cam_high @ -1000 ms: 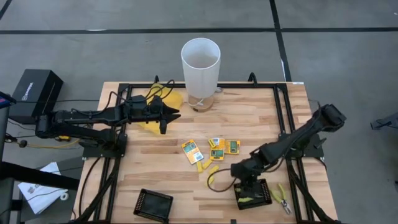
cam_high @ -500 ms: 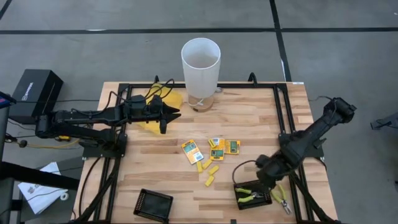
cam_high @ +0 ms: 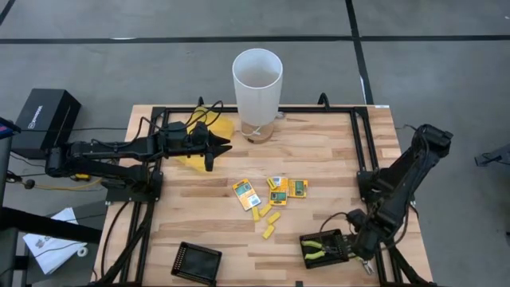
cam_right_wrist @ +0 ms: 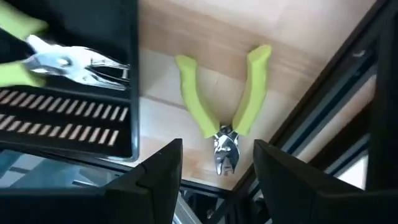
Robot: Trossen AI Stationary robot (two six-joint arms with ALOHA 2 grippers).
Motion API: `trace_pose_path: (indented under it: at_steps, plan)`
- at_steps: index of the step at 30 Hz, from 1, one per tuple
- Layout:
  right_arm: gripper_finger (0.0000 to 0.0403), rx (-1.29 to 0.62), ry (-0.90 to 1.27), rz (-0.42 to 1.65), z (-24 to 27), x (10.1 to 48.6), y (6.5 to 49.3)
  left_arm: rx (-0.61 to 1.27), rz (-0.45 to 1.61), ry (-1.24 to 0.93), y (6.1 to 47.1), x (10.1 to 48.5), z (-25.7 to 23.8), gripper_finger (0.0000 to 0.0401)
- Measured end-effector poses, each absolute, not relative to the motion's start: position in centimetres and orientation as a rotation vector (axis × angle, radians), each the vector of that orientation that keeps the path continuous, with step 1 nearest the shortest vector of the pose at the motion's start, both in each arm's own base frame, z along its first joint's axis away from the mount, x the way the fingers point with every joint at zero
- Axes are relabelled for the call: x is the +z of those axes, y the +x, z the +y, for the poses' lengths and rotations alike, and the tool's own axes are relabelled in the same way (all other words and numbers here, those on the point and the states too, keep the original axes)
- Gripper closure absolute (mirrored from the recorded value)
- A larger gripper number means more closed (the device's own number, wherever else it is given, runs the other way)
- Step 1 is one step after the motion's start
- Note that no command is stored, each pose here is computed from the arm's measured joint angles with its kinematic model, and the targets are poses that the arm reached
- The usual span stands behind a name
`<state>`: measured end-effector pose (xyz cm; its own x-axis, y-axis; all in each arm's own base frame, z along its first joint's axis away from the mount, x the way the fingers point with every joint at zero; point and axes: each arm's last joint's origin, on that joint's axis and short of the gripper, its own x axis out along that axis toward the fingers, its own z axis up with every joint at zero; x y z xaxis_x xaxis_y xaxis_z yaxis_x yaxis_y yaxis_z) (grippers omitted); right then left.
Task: Pick & Place School Supplies
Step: Put the punch pliers into the bottom right black bin
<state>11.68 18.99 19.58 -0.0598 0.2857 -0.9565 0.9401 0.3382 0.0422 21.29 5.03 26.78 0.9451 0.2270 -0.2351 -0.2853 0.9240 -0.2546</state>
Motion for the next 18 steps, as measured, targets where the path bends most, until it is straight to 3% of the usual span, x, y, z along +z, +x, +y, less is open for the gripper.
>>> trace_pose_path:
  at_steps: [18]
  plan:
    - [0.0233,-0.83,1.115,1.537,17.6,15.3,10.6,0.27,0.233,-0.294,21.2,26.5,5.0,0.0284]
